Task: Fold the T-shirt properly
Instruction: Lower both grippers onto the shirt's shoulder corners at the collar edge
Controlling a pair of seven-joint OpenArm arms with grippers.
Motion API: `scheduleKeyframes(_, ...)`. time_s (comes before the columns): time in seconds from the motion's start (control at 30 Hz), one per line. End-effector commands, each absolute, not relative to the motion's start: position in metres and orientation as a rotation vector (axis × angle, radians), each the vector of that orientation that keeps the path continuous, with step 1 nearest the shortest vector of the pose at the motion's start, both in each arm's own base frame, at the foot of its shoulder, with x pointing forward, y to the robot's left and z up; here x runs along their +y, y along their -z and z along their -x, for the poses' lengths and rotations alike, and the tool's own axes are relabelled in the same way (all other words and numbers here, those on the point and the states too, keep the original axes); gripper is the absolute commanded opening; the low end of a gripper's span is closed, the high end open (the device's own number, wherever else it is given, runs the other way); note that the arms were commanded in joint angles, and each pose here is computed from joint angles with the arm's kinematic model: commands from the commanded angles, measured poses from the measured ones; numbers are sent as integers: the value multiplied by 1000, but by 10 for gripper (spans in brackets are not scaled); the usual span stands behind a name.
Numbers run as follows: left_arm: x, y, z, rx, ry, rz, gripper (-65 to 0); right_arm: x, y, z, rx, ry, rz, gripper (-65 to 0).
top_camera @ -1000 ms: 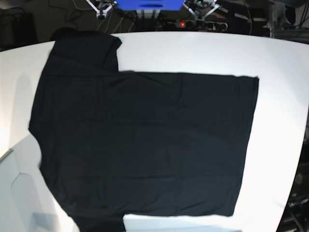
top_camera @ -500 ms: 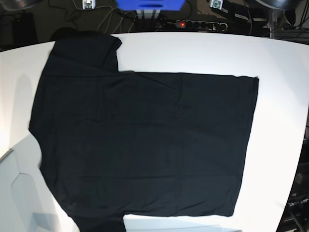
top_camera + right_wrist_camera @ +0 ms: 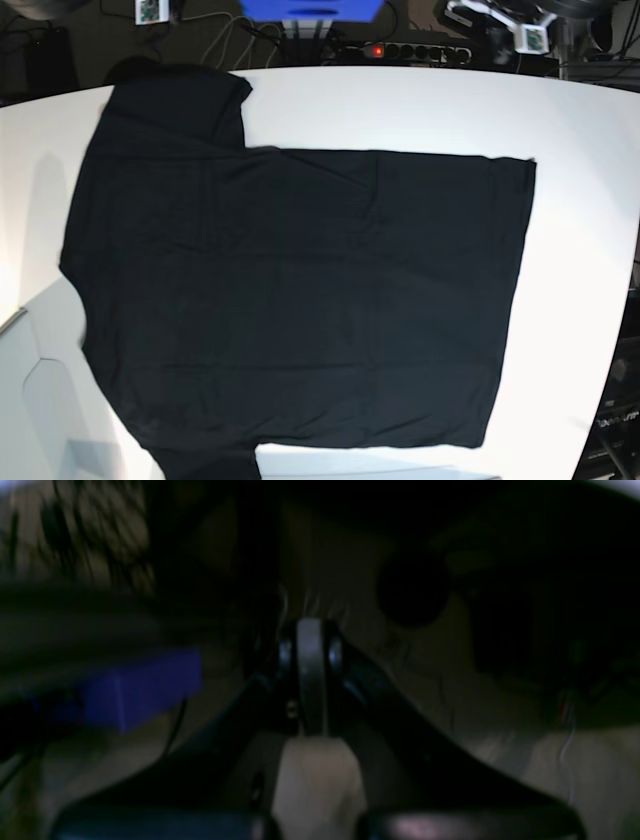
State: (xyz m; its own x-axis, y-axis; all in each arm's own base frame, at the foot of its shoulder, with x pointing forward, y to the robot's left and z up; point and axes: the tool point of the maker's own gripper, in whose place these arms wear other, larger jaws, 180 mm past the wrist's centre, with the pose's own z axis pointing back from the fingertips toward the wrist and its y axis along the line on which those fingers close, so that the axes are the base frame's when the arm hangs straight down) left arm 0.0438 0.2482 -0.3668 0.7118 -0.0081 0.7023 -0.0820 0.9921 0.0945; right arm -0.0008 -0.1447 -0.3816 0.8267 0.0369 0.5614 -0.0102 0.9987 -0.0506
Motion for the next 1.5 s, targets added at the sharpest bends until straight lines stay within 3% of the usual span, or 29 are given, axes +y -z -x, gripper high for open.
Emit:
scheduleKeyframes(0.0,254,355,-48,-813,-31,-143,-650,-145,379,2,-599,-27,45,-650)
scheduleKeyframes(0.33,266,331,-100,-980,-50,-182,-649,-144,375,-46,-725,-15,45,-650)
scheduleKeyframes(0.4,267,328,-107,-1001,-54,-183,-615,-144,374,-56,-751,-15,46,-650)
scheduleKeyframes(0.5,267,325,-116,-1032,-58,-184,-520,-144,372,-64,-774,-14,46,-569)
scheduleKeyframes(0.63,268,321,-130,-1071,-64,-187,-400,-144,370,-74,-805,-20,47,-408)
scheduleKeyframes(0.77,270,315,-148,-1125,-71,-188,-371,-144,367,-87,-843,-20,47,-304)
scheduleKeyframes(1.47,334,373,-202,-1121,-279,-212,-369,-160,362,-106,-887,-12,92,-297)
